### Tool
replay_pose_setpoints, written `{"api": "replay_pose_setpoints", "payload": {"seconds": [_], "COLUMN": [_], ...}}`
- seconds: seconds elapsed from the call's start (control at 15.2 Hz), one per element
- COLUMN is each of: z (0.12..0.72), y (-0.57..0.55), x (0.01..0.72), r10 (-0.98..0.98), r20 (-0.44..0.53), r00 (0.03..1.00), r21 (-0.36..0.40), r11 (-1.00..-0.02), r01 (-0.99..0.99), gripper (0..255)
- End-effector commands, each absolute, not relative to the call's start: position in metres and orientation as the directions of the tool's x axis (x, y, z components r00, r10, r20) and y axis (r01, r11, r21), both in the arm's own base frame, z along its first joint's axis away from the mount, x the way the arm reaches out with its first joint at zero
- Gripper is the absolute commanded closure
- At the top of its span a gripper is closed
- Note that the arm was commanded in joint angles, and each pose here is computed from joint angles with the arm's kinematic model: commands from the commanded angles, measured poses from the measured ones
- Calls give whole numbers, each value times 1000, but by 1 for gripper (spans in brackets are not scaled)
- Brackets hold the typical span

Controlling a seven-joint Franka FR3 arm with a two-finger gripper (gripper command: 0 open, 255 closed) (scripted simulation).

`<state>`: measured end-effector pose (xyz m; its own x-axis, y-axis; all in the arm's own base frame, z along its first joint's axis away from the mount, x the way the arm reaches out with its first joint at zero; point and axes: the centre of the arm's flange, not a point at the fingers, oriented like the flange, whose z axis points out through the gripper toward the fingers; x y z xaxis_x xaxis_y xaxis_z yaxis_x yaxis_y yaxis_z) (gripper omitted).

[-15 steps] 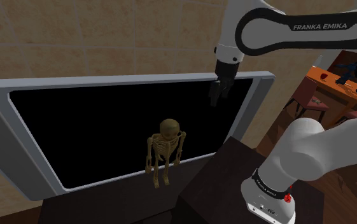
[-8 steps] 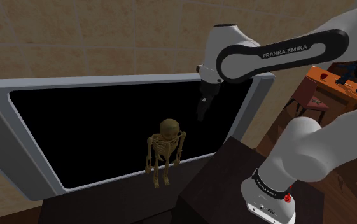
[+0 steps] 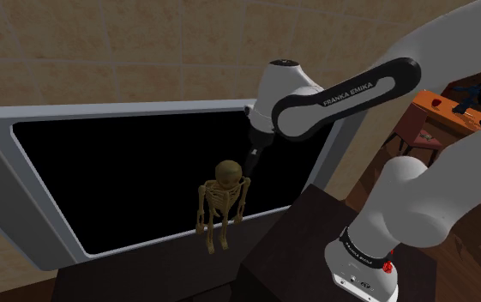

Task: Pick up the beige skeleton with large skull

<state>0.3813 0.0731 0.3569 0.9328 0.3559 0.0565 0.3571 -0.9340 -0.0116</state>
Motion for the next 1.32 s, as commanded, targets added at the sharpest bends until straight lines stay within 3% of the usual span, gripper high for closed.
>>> {"api": "replay_pose_setpoints", "payload": {"seconds": [0.0, 0.53, 0.59, 1.25], "z": [319, 284, 284, 290], "y": [75, 75, 74, 75], "x": [386, 386, 386, 386], "r10": [541, 541, 541, 541], "r20": [9, 9, 9, 9], "r00": [841, 841, 841, 841], "r21": [-20, -20, -20, -20], "r11": [-841, -841, -841, -841], "r01": [541, 541, 541, 541], "gripper": [0, 0, 255, 255]}}
